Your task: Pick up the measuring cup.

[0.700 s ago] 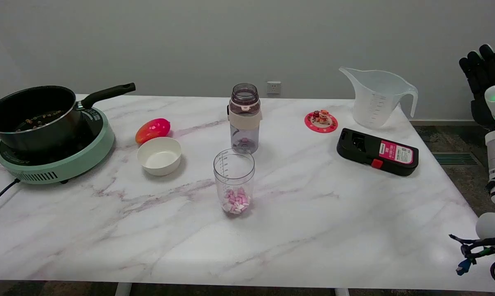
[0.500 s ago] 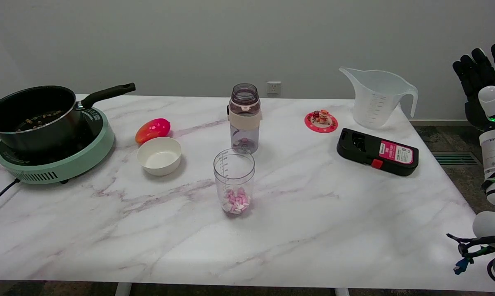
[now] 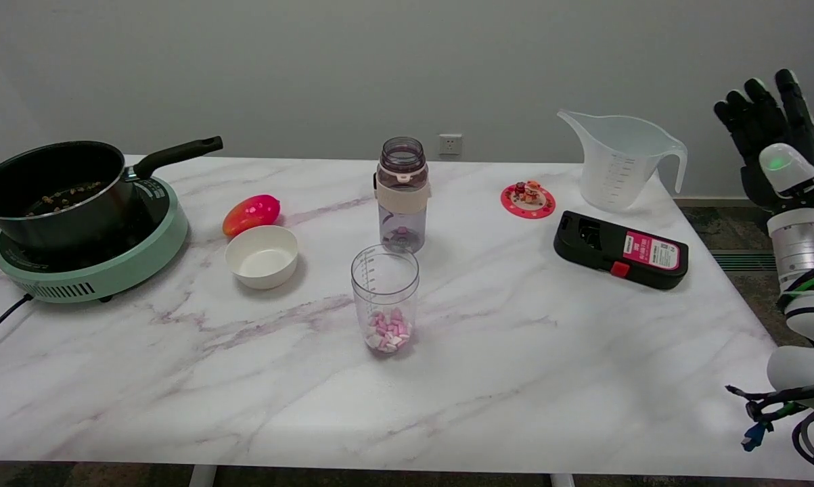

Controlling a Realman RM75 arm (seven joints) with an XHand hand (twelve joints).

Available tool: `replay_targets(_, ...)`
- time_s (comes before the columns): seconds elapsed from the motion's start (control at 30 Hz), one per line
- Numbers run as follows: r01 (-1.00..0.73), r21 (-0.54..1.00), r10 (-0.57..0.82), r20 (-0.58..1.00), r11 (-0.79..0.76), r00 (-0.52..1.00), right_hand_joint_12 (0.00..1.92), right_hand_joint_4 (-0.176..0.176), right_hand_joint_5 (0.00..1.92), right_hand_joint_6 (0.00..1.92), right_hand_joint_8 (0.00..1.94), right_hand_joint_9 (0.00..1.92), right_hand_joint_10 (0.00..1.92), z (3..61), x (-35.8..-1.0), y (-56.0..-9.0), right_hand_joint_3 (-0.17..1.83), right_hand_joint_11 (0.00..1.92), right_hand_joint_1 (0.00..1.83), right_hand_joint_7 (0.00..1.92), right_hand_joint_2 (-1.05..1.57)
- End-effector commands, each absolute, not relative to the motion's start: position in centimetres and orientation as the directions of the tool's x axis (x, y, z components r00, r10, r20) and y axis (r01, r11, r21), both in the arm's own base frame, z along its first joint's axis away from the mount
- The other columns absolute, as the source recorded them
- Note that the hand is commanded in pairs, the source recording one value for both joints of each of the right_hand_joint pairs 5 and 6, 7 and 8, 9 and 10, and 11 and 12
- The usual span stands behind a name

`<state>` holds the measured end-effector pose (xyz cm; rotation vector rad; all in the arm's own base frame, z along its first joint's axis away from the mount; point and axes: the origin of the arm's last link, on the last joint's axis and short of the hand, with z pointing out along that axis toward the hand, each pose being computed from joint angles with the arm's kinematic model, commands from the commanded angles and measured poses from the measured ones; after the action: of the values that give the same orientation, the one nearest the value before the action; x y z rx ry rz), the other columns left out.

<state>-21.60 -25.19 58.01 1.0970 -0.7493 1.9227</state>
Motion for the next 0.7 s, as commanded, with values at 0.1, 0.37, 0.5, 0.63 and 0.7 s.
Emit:
replay_targets(0.1,-0.954,0.014,0.109,0.994,-0.298,-0.02,0.52,0.0,0.17,0.17,0.41,0.51,0.51,49.6,-22.4,-29.9,1.1,0.52,1.2,0.41,-0.47)
replay_targets(0.37,-0.961,0.249,0.164,0.96,-0.122,0.228,0.5,0.0,0.3,0.3,0.43,0.51,0.51,46.1,-25.4,-31.6,1.15,0.5,1.22,0.43,-0.34)
replay_targets(0.5,-0.975,0.191,0.154,0.973,-0.115,0.173,0.49,0.0,0.37,0.37,0.49,0.51,0.51,44.1,-27.0,-32.4,1.13,0.49,1.23,0.49,-0.31)
replay_targets(0.63,-0.981,0.16,0.116,0.982,-0.11,0.148,0.5,0.0,0.41,0.41,0.5,0.53,0.53,41.7,-28.3,-33.0,1.19,0.5,1.23,0.5,-0.32)
replay_targets(0.7,-0.978,0.18,0.107,0.98,-0.105,0.168,0.5,0.0,0.42,0.42,0.51,0.53,0.53,41.1,-28.5,-33.0,1.23,0.5,1.23,0.51,-0.32)
